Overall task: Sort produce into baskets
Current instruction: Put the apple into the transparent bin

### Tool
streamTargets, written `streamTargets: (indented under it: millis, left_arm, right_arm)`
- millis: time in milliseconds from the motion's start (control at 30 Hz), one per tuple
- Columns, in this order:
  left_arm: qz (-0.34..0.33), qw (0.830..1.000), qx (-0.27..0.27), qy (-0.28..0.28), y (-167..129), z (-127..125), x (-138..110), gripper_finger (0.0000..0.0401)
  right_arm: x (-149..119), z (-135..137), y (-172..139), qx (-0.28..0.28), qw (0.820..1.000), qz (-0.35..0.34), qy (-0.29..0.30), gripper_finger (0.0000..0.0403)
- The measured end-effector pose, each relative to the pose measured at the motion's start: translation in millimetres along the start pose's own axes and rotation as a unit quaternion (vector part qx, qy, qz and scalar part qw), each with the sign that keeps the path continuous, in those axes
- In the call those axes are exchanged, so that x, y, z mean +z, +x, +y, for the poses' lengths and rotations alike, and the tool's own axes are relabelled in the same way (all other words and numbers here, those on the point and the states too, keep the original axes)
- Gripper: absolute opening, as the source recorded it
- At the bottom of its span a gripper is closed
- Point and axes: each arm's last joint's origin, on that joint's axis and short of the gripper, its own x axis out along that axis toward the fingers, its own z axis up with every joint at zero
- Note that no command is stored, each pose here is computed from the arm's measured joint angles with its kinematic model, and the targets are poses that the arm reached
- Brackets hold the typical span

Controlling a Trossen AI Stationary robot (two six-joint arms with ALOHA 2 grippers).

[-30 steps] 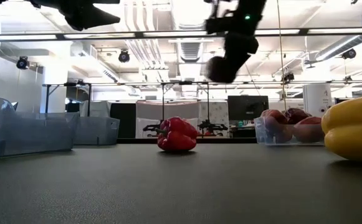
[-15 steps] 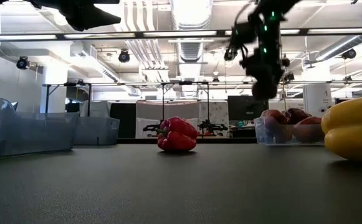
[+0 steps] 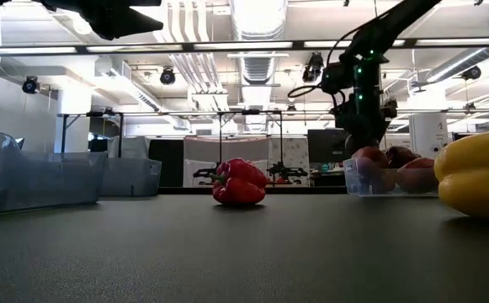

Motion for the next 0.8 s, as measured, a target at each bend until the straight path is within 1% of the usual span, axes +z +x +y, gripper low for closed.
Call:
streamTargets:
  millis: [100,233,433,567,800]
  left_arm:
    - [0.0,1.0,0.0,0.0,0,0,0,0.0382]
    - [0.0,1.0,0.0,0.0,0,0,0,0.0382]
    - [0.0,1.0,0.0,0.0,0,0,0,0.0382]
    - [0.0,1.0,0.0,0.0,0,0,0,0.0382]
    - [0.0,1.0,0.0,0.001,0,0,0,0.0382]
  right_arm:
    - [3,2,7,0.001,1.0,0.005,-0.002,0.0268]
    - [3,5,17,0.007,0.999,0.03,-0.01,0.0277]
    - [3,6,19,0.006,0.999,0.032,-0.015,0.0297]
    - [4,4,13,0.006,1.0,0.027,-0.014,0.0318]
    - [-2,-3,-11,0.004,0.999,0.053,-0.005,0.0342]
